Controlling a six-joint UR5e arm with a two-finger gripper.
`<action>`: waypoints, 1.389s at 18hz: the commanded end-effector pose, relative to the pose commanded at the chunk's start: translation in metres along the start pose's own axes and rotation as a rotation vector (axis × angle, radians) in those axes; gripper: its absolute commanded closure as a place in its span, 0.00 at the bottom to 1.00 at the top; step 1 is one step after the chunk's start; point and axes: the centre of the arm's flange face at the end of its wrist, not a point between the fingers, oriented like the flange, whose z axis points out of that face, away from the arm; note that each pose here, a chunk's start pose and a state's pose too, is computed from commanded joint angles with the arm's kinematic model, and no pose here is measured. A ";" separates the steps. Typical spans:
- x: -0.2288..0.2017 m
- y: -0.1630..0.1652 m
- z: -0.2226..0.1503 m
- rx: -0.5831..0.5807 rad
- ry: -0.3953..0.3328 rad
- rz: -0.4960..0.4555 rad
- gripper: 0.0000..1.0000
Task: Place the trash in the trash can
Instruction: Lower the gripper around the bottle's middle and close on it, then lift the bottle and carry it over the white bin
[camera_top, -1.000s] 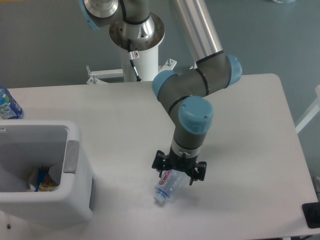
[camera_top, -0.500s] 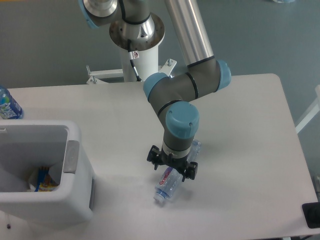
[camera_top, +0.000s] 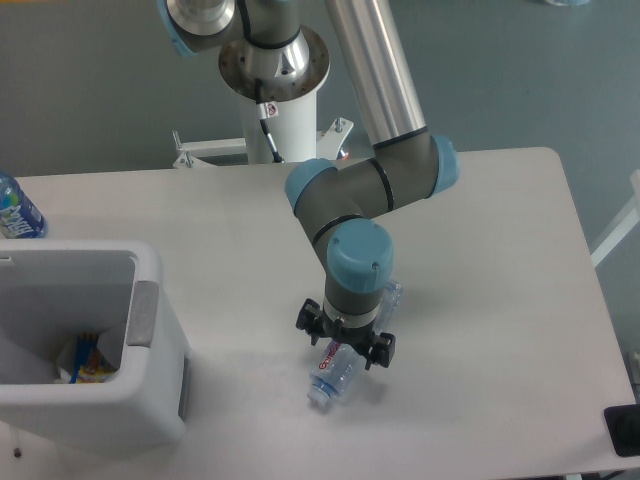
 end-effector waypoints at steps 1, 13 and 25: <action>0.001 0.000 0.001 -0.003 0.001 -0.002 0.00; 0.002 0.000 0.010 -0.037 -0.022 0.007 0.31; 0.001 -0.001 0.004 -0.027 -0.033 0.008 0.42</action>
